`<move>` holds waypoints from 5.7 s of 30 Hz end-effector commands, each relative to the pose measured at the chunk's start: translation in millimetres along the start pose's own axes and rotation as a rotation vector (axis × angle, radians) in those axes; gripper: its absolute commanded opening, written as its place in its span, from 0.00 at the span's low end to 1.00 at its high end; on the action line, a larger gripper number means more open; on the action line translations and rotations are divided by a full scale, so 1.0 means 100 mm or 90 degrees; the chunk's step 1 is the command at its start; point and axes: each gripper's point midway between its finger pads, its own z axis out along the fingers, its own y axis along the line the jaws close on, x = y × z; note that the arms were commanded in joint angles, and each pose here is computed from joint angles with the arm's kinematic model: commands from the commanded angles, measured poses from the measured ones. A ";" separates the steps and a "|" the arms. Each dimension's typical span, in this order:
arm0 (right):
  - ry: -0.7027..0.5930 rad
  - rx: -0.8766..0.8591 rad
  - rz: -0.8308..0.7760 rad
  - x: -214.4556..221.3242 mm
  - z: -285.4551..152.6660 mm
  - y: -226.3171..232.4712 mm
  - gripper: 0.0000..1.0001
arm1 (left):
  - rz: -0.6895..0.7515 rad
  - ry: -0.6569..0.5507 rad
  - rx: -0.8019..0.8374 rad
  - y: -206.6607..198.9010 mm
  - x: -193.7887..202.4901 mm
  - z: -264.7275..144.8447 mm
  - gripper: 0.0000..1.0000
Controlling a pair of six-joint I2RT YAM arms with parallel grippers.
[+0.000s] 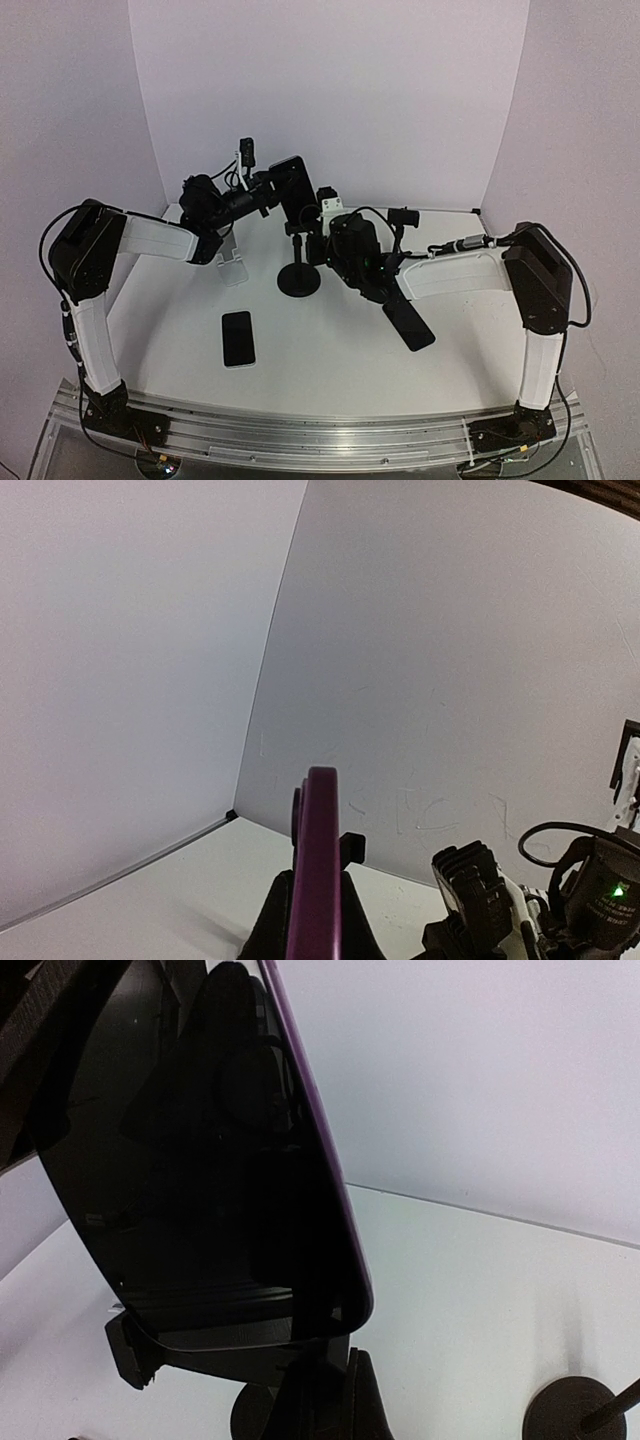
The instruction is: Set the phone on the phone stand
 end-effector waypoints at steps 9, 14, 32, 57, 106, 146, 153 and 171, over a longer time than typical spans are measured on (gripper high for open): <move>0.006 -0.021 -0.017 0.11 0.04 0.06 0.00 | -0.025 0.290 0.006 0.14 1.12 -0.30 0.00; 0.006 -0.025 -0.030 0.09 0.03 0.06 0.00 | -0.011 0.324 -0.009 0.28 1.21 -0.36 0.00; 0.011 0.020 0.014 -0.01 0.16 0.02 0.00 | -0.002 0.347 -0.123 0.34 1.15 -0.56 0.00; 0.026 0.039 0.068 -0.18 0.23 -0.29 0.00 | 0.033 0.452 -0.166 0.45 1.08 -0.71 0.00; 0.091 -0.006 0.037 -0.12 0.38 -0.36 0.00 | 0.145 0.637 -0.253 0.65 1.02 -1.03 0.00; 0.102 -0.051 0.006 -0.14 0.28 -0.02 0.17 | 0.174 0.458 -0.147 0.85 1.00 -0.75 0.00; 0.095 -0.052 0.010 -0.22 0.24 -0.04 0.43 | 0.171 0.455 -0.093 0.72 1.00 -0.72 0.00; 0.082 -0.008 -0.004 -0.36 -0.04 -0.28 0.58 | 0.073 0.390 0.152 0.36 0.97 -0.38 0.00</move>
